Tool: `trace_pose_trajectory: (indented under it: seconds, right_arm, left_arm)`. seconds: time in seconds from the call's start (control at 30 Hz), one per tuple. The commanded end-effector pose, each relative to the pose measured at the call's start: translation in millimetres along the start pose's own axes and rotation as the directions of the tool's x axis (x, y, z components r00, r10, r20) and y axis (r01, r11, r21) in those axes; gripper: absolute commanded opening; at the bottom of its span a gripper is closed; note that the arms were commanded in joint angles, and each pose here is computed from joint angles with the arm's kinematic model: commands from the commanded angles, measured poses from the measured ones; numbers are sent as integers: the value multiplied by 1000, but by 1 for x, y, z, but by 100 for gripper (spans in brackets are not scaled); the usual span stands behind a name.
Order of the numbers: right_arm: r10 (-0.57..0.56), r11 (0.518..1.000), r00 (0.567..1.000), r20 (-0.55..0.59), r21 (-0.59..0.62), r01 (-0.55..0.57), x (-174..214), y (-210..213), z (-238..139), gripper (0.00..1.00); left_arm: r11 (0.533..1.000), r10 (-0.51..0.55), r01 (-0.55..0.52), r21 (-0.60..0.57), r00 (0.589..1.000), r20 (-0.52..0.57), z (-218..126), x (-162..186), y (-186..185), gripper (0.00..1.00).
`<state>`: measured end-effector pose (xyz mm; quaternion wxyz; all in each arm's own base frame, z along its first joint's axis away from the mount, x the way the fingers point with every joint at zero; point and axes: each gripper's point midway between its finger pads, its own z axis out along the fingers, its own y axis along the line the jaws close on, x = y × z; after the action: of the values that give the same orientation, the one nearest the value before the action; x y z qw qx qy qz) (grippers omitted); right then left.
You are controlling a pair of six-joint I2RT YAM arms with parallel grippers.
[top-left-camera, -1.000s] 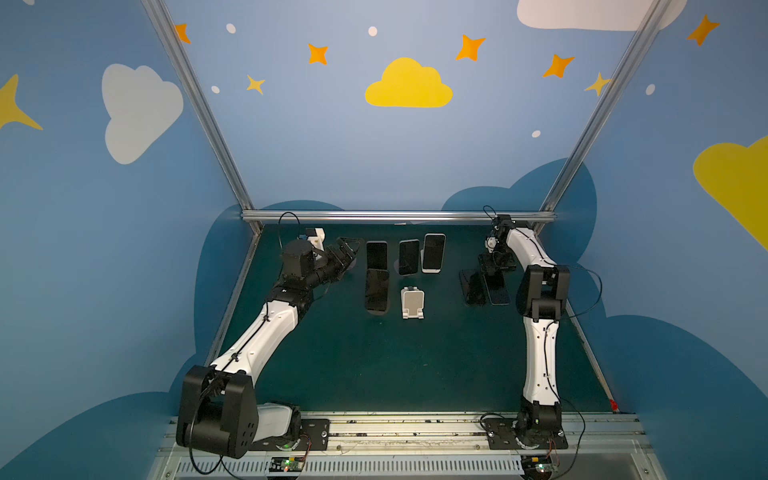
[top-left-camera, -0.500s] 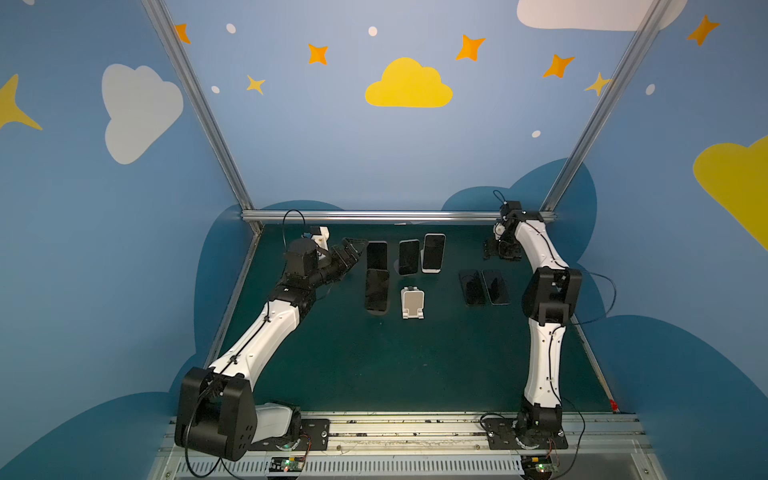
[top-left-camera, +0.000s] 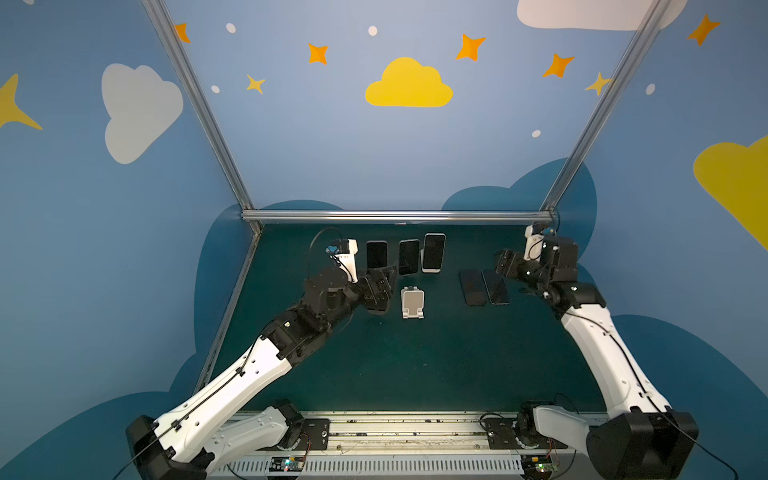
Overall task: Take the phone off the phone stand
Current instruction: 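Open the right gripper and lift away while the left arm reaches toward the white stand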
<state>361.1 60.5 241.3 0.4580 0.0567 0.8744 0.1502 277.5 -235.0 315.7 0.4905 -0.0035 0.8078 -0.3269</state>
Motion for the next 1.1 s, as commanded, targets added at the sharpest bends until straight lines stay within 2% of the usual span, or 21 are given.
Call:
trace_pose_trajectory:
  seconds: [0.0, 0.17, 0.27, 0.3, 0.33, 0.4, 0.57, 0.63, 0.83, 0.97, 1.07]
  right_arm:
    - [48, 998, 986, 159, -55, -39, -14, 8, -8, 86]
    - [48, 995, 993, 112, -88, -38, 10, 14, -3, 87]
    - [134, 989, 983, 122, 46, -141, 18, -12, -9, 87]
    - [169, 977, 975, 144, 105, -185, 21, -26, -12, 87]
    - [171, 975, 971, 166, 114, -191, 21, -30, -12, 87]
    - [141, 984, 967, 211, 81, -161, 19, -28, -10, 87]
    - [187, 975, 967, 175, 86, -204, 21, -28, -8, 87]
    - [203, 970, 965, 166, 99, -221, 22, -30, -8, 87]
    - [209, 969, 955, 208, 90, -232, 24, -35, -8, 87]
    - [213, 970, 954, 210, 76, -233, 23, -32, -7, 87]
    - [222, 967, 957, 186, 81, -240, 27, -32, -5, 87]
  left_arm:
    - [979, 71, -84, -186, 995, -73, 12, 45, 24, 100]
    - [964, 48, -93, -250, 982, -181, 46, 100, 12, 100]
    - [921, -8, -83, -380, 972, -234, 65, 121, 24, 100]
    - [908, -21, -86, -411, 969, -248, 71, 125, 26, 100]
    - [899, -27, -92, -428, 965, -263, 76, 129, 25, 100]
    - [884, -26, -114, -453, 956, -292, 88, 136, 24, 100]
    - [838, 9, -205, -505, 932, -363, 113, 152, 26, 100]
    - [805, 8, -212, -554, 938, -347, 116, 152, 34, 100]
    - [800, -3, -202, -565, 940, -340, 137, 160, 49, 100]
    - [811, -3, -225, -541, 922, -387, 155, 170, 55, 99]
    - [802, 24, -264, -537, 911, -412, 165, 174, 59, 99]
